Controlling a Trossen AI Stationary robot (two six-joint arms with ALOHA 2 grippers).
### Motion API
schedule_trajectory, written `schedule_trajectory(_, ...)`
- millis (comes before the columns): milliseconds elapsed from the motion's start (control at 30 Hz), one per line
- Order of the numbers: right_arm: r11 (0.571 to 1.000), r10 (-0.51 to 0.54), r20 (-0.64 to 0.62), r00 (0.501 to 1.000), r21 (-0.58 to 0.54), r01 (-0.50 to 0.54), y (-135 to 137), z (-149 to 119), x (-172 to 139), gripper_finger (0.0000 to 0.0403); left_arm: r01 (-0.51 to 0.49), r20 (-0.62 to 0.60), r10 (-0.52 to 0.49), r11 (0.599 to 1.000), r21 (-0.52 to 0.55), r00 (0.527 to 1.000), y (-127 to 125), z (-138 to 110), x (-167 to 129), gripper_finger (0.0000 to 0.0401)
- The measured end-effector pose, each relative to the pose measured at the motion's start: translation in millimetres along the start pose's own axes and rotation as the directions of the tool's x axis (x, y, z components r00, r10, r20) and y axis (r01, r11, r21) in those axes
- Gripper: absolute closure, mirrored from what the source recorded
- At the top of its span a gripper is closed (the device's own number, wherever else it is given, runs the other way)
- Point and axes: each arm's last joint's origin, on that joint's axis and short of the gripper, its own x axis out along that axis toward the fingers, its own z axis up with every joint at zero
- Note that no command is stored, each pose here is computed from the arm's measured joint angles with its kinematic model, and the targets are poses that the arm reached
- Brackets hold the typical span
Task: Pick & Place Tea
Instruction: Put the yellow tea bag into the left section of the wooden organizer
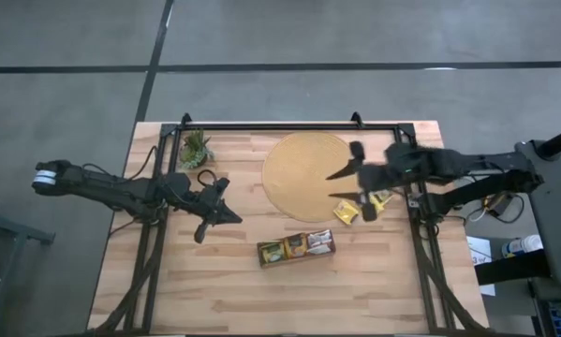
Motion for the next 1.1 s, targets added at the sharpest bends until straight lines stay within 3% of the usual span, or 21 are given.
schedule_trajectory(267, 0.981, 0.001, -0.037, 0.999, 0.193, 0.006, -6.4, 22.6, -12.4, 0.0211, 0.000, 0.002, 0.000, 1.000, -0.007, 1.000, -0.1, 0.2, -0.2, 0.0401)
schedule_trajectory(333, 0.975, -0.003, 0.009, 1.000, 0.223, 0.001, -7.7, 31.4, -15.6, 0.0211, 0.000, 0.002, 0.000, 1.000, -0.007, 1.000, -0.1, 0.2, -0.2, 0.0401)
schedule_trajectory(500, 0.972, -0.033, 0.133, 0.991, 0.235, 0.001, -11.2, 46.2, -15.4, 0.0211, 0.000, 0.001, 0.000, 1.000, -0.008, 1.000, -0.1, 0.2, -0.2, 0.0401)
schedule_trajectory(633, 0.968, -0.028, 0.147, 0.989, 0.252, -0.010, -10.7, 47.3, -3.5, 0.0211, 0.001, 0.002, -0.001, 1.000, -0.009, 1.000, -0.2, 0.3, -0.3, 0.0401)
schedule_trajectory(733, 0.972, -0.015, 0.068, 0.998, 0.233, -0.001, -9.7, 40.4, -1.3, 0.0211, 0.000, 0.001, 0.000, 1.000, -0.013, 1.000, -0.2, 0.2, -0.3, 0.0401)
schedule_trajectory(867, 0.975, -0.026, -0.138, 0.990, 0.216, 0.056, -7.4, 20.6, 7.3, 0.0211, 0.000, 0.001, 0.000, 1.000, -0.011, 1.000, -0.2, 0.2, -0.3, 0.0401)
schedule_trajectory(1100, 0.952, -0.012, -0.448, 0.894, 0.269, 0.147, -3.0, -9.5, 16.9, 0.0211, 0.000, 0.002, 0.000, 1.000, -0.011, 1.000, -0.2, 0.3, -0.4, 0.0401)
